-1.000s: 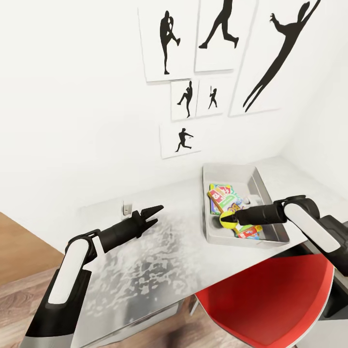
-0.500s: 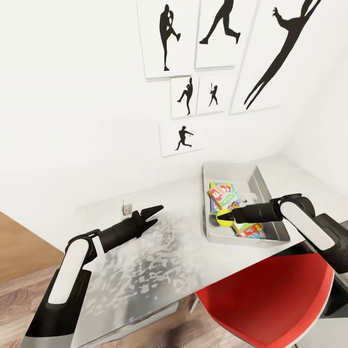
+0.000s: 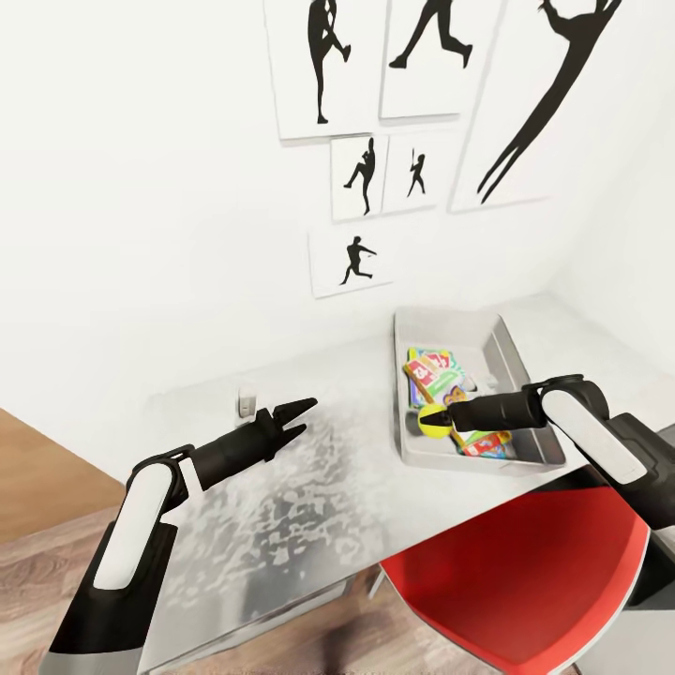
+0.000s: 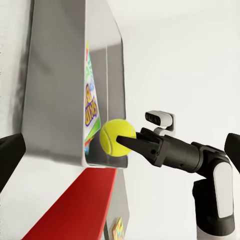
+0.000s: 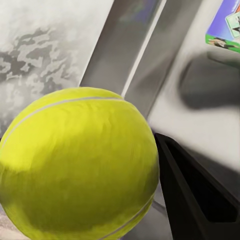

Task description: Put all the toys in the child's room - the three board games (two on the bed and one on the table), the two jigsaw puzzles on the table, and the tennis ball on the table - inside the toy box on the table in the child's room.

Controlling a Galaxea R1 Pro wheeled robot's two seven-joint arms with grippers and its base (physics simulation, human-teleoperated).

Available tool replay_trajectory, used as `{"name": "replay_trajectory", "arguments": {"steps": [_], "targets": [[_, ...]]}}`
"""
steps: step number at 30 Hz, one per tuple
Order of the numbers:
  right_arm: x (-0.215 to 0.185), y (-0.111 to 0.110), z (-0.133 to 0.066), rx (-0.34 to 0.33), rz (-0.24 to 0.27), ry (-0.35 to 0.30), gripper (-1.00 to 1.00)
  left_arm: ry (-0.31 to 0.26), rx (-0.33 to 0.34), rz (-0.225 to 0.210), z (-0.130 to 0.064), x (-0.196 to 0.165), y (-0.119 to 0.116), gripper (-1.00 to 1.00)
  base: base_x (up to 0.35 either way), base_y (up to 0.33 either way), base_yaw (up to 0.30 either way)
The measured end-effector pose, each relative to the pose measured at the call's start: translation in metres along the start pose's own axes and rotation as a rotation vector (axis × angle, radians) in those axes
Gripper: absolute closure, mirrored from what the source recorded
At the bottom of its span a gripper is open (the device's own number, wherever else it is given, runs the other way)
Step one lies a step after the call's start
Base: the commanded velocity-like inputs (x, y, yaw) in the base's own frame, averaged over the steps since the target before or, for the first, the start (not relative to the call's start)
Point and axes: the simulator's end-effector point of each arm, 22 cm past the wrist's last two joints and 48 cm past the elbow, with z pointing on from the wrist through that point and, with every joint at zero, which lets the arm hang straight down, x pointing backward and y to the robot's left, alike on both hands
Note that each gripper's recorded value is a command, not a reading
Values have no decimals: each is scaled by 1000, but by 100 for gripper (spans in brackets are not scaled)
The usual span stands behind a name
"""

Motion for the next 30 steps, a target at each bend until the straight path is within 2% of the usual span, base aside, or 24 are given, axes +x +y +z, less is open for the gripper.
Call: {"name": "replay_trajectory", "arguments": {"steps": [30], "targets": [[-1, -11, 2, 7, 20, -4, 100, 5, -9, -15, 2, 2, 10, -100, 0, 0, 0]]}}
